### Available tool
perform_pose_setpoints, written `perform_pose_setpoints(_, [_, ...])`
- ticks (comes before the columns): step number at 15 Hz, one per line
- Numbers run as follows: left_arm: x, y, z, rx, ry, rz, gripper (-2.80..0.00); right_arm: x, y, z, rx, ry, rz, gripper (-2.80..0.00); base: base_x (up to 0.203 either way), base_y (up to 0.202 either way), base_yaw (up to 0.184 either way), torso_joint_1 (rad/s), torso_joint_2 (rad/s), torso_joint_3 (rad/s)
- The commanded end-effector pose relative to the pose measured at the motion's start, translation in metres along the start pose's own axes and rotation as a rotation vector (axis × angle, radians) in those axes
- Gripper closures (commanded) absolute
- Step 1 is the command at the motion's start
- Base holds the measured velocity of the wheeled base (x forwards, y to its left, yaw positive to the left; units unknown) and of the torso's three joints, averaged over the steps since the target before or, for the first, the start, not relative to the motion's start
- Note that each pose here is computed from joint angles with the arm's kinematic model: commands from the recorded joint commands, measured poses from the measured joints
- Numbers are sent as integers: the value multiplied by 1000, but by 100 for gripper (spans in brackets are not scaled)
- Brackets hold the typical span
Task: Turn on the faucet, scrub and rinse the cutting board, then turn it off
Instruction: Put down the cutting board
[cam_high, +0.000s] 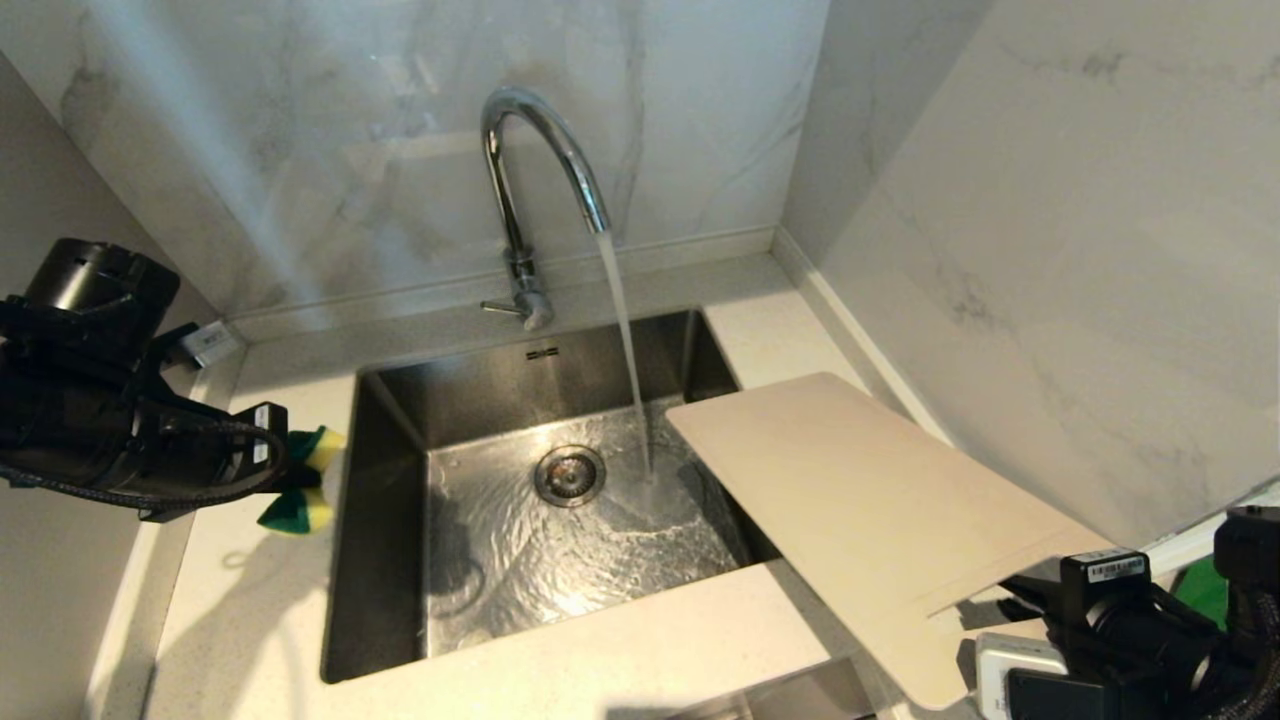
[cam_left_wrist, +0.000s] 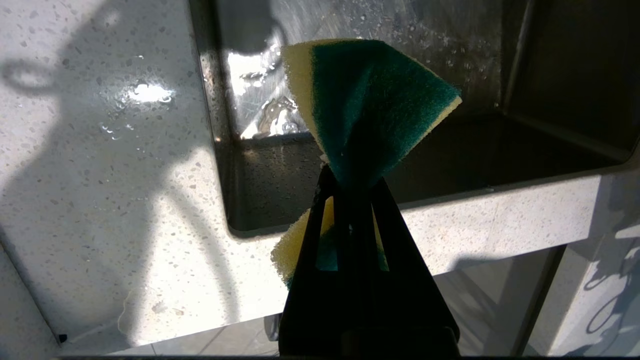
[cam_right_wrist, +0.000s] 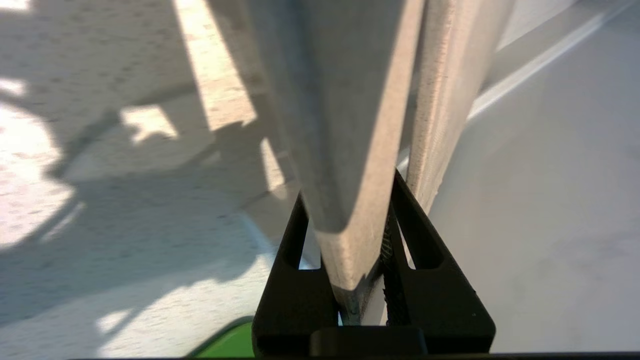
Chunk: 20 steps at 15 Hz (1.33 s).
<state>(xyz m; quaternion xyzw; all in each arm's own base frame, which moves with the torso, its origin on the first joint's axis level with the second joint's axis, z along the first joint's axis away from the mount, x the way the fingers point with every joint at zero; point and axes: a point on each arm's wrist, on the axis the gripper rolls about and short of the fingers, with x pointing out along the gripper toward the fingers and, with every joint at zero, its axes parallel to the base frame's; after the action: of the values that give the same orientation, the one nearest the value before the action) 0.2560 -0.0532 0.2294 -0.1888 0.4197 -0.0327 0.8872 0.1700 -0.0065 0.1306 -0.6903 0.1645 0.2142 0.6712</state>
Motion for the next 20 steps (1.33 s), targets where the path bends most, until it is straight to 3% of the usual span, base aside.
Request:
perform_pose_setpoints(1, [-2, -1, 1, -3, -6, -2, 0, 3, 8, 2, 29, -19, 38, 0, 0, 0, 0, 0, 0, 0])
perform_pose_setpoints(4, [-3, -3, 4, 1, -18, -9, 0, 13, 14, 6, 88, -42, 97, 0, 0, 0, 0, 0, 0, 0])
perform_pose_setpoints(8, [-4, -4, 5, 1, -24, -5, 0, 23, 17, 8, 104, -100, 146, 0, 0, 0, 0, 0, 0, 0])
perform_pose_setpoints(15, [-6, -5, 8, 0, -36, -11, 0, 25, 18, 13, 144, -196, 161, 0, 0, 0, 0, 0, 0, 0])
perform_pose_setpoints(20, [-10, -7, 11, 2, -56, -17, 0, 28, 21, 15, 147, -208, 182, 0, 0, 0, 0, 0, 0, 0])
